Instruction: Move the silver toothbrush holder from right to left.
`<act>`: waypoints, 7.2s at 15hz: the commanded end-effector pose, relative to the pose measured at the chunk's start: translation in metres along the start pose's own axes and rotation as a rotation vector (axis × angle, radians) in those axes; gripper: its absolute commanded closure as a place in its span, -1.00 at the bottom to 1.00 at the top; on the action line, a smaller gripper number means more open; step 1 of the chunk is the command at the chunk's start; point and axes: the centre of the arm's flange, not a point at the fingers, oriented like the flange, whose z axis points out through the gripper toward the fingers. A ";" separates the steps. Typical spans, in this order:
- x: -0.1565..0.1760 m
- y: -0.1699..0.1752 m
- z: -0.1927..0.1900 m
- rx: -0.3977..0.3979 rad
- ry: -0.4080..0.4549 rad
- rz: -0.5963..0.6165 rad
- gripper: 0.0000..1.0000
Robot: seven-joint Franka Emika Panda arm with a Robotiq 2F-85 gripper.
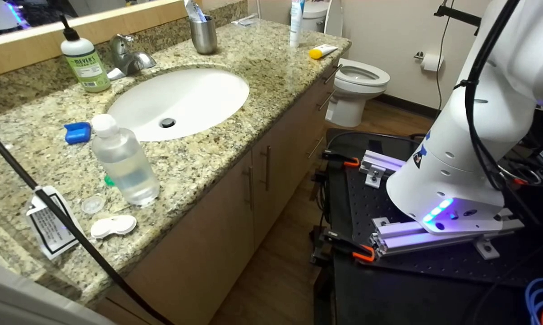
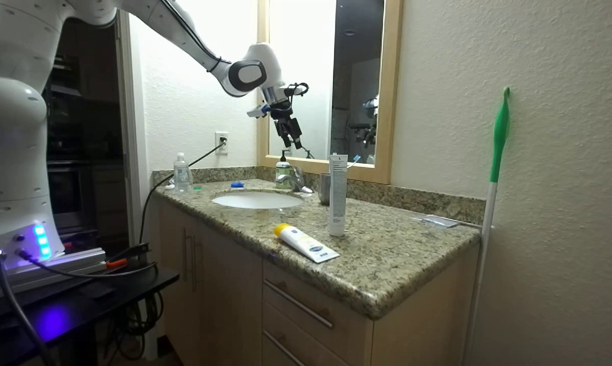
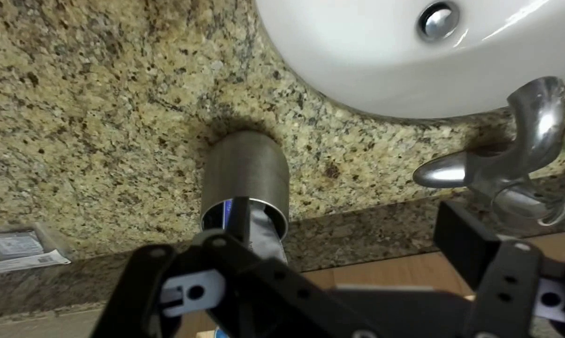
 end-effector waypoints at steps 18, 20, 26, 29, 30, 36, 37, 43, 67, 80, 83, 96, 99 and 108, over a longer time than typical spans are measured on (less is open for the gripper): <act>0.068 0.057 0.107 -0.221 -0.012 0.576 -1.00; 0.064 0.063 0.124 -0.251 -0.013 0.624 -1.00; 0.056 0.065 0.130 -0.246 -0.028 0.629 -1.00; 0.090 0.116 0.155 -0.288 -0.078 0.676 -1.00; 0.053 0.074 0.135 -0.266 -0.058 0.649 -1.00; 0.063 0.122 0.146 -0.274 -0.080 0.682 -0.36; 0.064 0.122 0.144 -0.264 -0.097 0.680 -0.23; 0.048 0.075 0.133 -0.161 -0.129 0.735 0.61; -0.030 -0.146 -0.110 0.030 0.032 -0.093 0.97; -0.065 -0.296 -0.022 0.081 -0.109 -0.130 0.97; -0.075 -0.347 -0.022 0.128 -0.050 -0.128 0.97; -0.064 -0.451 0.039 0.145 0.039 0.134 0.97; -0.033 -0.462 0.033 0.104 0.128 0.259 0.97; -0.024 -0.444 0.029 0.034 0.080 0.374 0.97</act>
